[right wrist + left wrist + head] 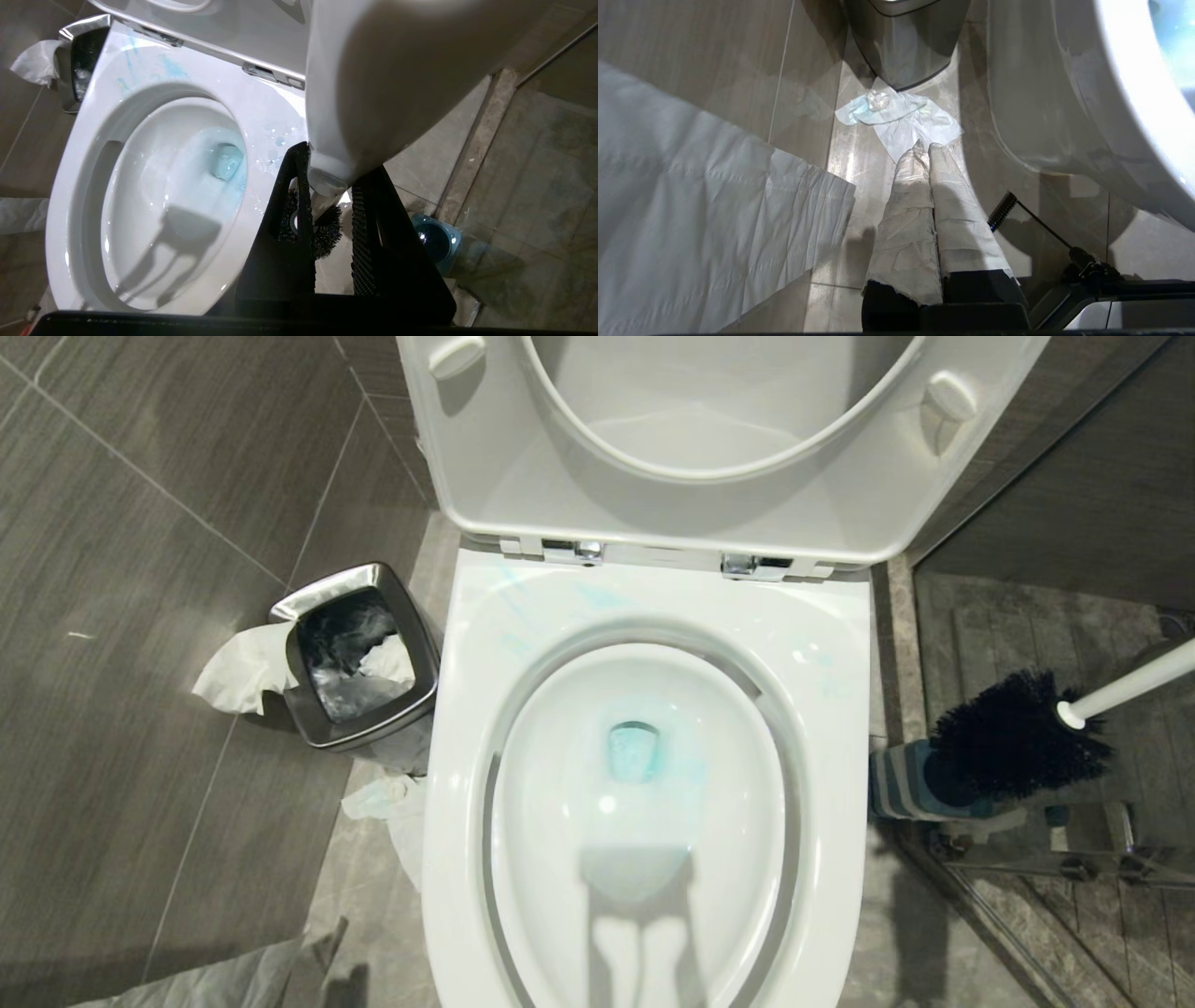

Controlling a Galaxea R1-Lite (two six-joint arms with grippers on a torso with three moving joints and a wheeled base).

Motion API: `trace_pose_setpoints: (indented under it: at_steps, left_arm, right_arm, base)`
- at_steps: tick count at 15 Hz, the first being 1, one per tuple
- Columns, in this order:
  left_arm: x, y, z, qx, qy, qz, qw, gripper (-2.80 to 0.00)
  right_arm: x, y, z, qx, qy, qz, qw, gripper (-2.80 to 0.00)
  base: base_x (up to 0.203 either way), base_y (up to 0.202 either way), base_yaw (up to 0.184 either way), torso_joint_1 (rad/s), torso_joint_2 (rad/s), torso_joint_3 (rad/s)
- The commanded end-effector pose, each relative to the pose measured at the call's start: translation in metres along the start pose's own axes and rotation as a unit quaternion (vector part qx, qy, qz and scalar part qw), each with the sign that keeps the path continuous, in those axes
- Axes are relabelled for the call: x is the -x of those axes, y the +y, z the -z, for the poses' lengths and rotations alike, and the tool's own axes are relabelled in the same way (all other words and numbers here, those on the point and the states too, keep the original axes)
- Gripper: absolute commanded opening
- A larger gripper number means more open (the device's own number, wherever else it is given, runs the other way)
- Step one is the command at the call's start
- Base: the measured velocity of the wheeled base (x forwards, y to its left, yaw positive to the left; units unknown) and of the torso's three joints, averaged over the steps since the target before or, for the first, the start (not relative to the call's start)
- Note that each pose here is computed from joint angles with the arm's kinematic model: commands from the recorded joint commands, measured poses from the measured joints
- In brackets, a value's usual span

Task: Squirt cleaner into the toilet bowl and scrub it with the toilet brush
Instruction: Scrub the toilet bowl

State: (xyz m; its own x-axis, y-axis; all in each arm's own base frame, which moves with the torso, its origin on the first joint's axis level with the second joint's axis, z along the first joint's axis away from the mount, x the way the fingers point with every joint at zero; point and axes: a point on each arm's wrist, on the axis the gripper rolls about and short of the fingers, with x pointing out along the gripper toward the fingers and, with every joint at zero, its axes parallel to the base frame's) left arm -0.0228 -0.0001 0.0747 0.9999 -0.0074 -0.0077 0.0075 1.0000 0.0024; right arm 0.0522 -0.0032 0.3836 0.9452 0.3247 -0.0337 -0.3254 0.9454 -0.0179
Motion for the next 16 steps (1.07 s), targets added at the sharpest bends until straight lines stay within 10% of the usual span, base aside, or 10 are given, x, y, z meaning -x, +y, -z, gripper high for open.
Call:
trace_pose_setpoints:
  at_steps: [1,16]
  left_arm:
    - [0.0,0.0,0.0,0.0,0.001,0.0,1.0,-2.8]
    - [0.0,0.0,0.0,-0.002,0.001,-0.001,1.0,-2.8]
  right_arm:
    - [-0.004,-0.002,-0.001,-0.003,0.004,-0.014,1.0,-2.8]
    - [-0.05,0.007,-0.014,0.053,0.051,-0.132,0.989,-2.8]
  base:
    - [0.0,0.0,0.0,0.003,0.0,0.176]
    - [0.0,0.0,0.0,0.002,0.0,0.198]
